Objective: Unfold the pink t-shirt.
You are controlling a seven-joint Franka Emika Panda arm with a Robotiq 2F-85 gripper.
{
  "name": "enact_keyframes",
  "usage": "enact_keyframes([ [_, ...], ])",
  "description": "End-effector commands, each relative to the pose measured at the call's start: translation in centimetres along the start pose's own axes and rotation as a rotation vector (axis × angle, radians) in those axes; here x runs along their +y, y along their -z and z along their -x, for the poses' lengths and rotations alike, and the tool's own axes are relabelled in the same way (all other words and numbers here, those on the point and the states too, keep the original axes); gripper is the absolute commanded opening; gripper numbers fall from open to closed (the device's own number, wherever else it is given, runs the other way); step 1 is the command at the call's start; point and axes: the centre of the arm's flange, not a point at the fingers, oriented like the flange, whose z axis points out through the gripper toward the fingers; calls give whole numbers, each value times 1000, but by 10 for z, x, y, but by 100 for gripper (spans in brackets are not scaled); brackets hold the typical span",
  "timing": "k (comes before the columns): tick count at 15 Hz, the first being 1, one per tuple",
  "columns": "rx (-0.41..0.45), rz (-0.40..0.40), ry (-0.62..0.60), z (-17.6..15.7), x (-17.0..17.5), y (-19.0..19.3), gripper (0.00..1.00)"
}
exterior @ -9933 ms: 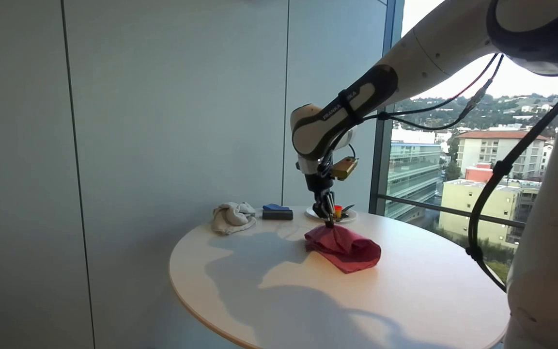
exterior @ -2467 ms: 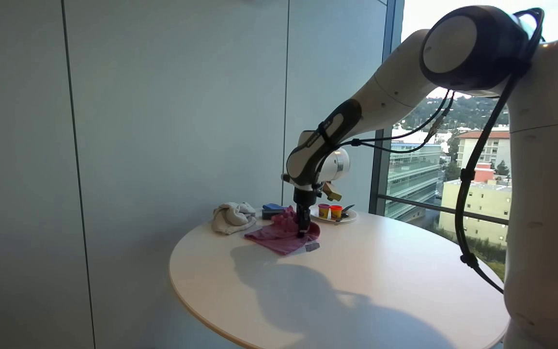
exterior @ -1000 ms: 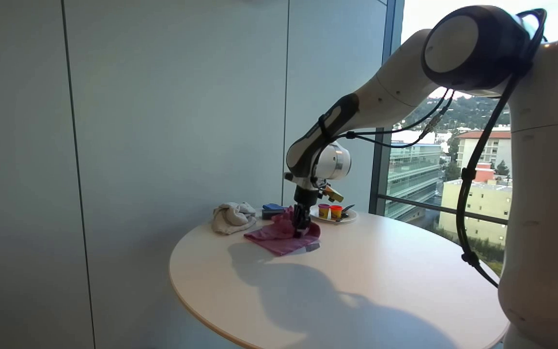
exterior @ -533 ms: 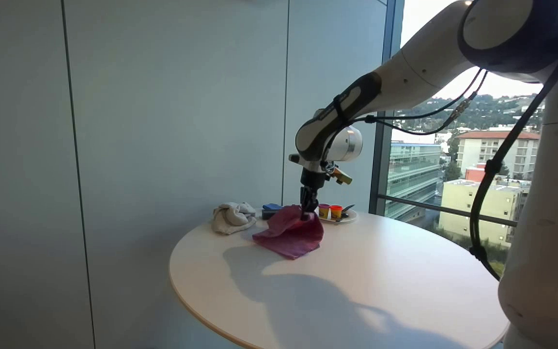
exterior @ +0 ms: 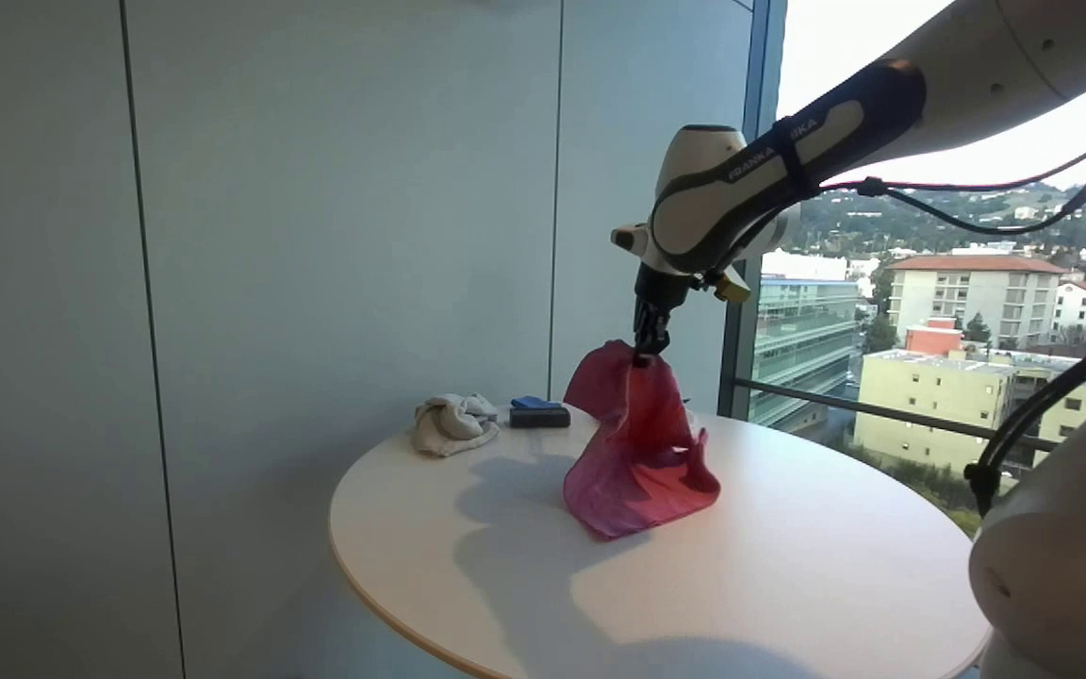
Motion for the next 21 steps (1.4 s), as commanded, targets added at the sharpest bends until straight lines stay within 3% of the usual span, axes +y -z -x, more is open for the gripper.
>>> enact_keyframes([
  [1, -3, 160, -37, 26, -54, 67, 8],
  [4, -31, 202, -12, 30, -56, 76, 8],
  [8, 19, 163, 126, 25, -37, 42, 8],
  [16, 312, 243, 421, -34, -18, -75, 8],
  [21, 436, 190, 588, -63, -38, -127, 8],
])
